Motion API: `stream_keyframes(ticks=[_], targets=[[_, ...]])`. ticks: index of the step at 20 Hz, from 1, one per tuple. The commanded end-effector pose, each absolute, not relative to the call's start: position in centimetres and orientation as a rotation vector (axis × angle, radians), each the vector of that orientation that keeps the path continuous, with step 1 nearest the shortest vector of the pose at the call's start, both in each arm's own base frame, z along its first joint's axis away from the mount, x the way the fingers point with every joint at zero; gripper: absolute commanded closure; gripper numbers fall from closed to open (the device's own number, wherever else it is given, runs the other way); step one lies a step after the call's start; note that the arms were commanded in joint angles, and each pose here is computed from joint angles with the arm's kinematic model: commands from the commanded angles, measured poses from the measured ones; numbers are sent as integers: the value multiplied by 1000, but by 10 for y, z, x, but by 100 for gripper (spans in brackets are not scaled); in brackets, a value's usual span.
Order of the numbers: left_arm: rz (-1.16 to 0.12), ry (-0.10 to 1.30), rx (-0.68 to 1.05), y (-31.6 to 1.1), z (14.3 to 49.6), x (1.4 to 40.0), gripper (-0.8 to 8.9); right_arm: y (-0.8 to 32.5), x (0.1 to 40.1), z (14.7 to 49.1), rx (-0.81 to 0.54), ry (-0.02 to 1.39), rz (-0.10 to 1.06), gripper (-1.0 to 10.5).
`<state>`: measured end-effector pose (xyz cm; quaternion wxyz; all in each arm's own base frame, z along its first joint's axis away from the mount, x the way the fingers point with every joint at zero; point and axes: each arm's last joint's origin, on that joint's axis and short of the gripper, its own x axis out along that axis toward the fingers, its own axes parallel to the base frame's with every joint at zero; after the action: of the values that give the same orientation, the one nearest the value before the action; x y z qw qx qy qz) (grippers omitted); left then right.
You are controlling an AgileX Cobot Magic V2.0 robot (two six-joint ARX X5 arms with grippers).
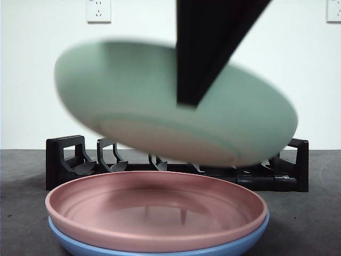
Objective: Place the plate
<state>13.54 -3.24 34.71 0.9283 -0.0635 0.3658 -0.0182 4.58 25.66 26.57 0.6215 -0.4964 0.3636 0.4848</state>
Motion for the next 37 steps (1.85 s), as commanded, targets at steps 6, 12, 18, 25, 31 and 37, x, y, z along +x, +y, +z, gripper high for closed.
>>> stream_keyframes(ticks=[6,12,18,25,31,37], targets=[[-42,720,-129,-33,354,137,447,283,57,236,-1197,869,1154,932],[-44,703,-132,-33,355,138,447,284,78,231,-1146,906,1162,932],[-44,702,-133,-33,355,138,447,282,89,230,-1062,958,1236,932],[-44,702,-133,-33,355,138,447,283,86,230,-984,1020,1313,767],[-44,703,-132,-33,355,138,447,275,88,257,-890,977,1234,651],[-44,710,-131,-33,355,137,447,210,150,327,-615,629,783,651]])
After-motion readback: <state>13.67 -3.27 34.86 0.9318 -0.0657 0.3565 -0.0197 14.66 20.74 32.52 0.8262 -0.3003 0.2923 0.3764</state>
